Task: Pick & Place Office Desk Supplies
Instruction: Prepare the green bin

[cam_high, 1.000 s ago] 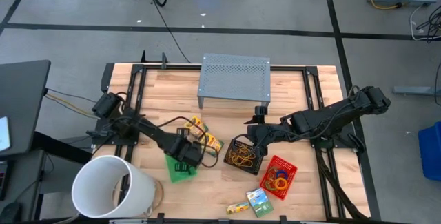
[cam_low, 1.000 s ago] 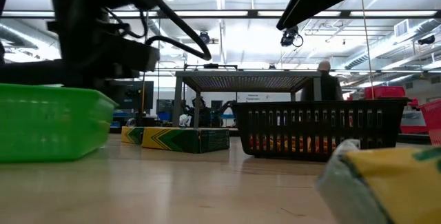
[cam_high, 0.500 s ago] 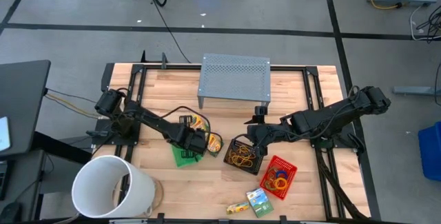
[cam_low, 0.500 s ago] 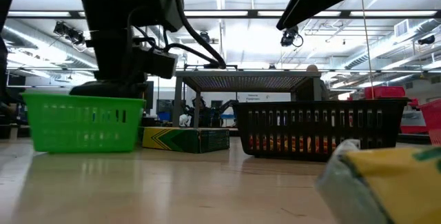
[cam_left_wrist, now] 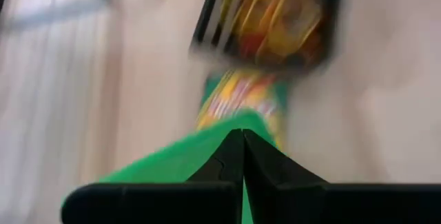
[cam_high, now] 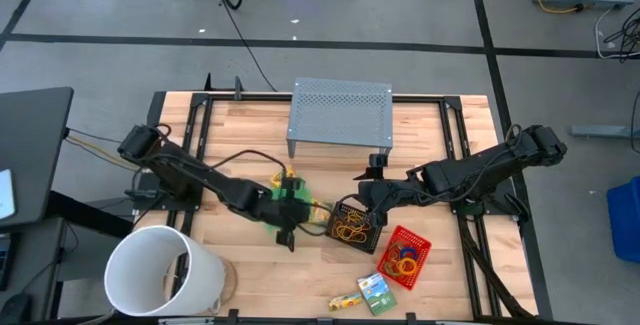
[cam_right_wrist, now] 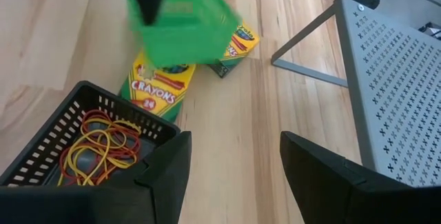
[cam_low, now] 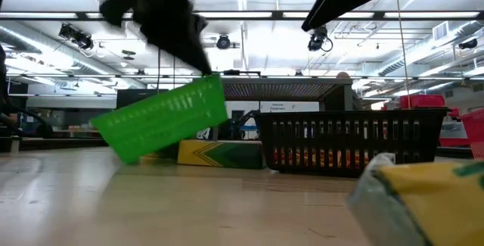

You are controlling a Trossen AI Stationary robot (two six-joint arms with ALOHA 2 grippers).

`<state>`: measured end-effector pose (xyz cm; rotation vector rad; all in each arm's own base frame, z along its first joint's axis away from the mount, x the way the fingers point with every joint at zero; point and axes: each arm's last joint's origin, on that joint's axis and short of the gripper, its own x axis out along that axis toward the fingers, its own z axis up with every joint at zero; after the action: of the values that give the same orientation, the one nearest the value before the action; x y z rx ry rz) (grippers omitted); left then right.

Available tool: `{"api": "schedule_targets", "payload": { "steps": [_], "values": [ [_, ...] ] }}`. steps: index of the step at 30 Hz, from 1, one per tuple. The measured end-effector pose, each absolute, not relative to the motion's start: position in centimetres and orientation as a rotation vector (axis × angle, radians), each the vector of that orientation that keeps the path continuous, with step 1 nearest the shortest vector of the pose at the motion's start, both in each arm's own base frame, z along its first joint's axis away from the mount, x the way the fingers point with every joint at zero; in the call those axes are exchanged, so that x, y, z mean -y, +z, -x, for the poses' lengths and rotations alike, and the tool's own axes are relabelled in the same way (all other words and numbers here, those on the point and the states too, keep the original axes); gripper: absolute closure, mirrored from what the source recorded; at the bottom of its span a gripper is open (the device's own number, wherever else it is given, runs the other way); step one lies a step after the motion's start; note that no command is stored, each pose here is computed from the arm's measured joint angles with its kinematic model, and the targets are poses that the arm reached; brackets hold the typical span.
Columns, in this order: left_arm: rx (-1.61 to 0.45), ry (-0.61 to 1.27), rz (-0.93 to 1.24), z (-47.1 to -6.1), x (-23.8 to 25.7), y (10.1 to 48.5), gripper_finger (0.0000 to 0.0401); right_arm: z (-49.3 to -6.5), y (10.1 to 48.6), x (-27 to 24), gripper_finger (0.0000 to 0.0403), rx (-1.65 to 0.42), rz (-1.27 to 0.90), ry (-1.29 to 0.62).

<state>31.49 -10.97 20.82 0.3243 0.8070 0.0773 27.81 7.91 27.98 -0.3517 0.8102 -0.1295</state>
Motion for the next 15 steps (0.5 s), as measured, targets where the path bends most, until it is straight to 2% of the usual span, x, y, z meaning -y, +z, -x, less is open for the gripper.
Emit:
{"api": "schedule_targets", "payload": {
  "steps": [6, 12, 15],
  "values": [
    [-0.76, -0.057, -0.252, -31.7, 10.0, 22.3, 0.0398, -27.8, 28.0, -7.9, 0.0172, -0.813, 0.345, -0.116],
    [-0.947, -0.116, -0.191, -30.7, 9.0, 21.3, 0.0399, -27.8, 28.0, -8.0, 0.0172, -0.814, 0.34, -0.105],
    [-0.969, -0.103, -0.188, -30.4, 9.2, 21.1, 0.0399, -27.8, 28.0, -8.0, 0.0172, -0.813, 0.34, -0.105]
  ]
}}
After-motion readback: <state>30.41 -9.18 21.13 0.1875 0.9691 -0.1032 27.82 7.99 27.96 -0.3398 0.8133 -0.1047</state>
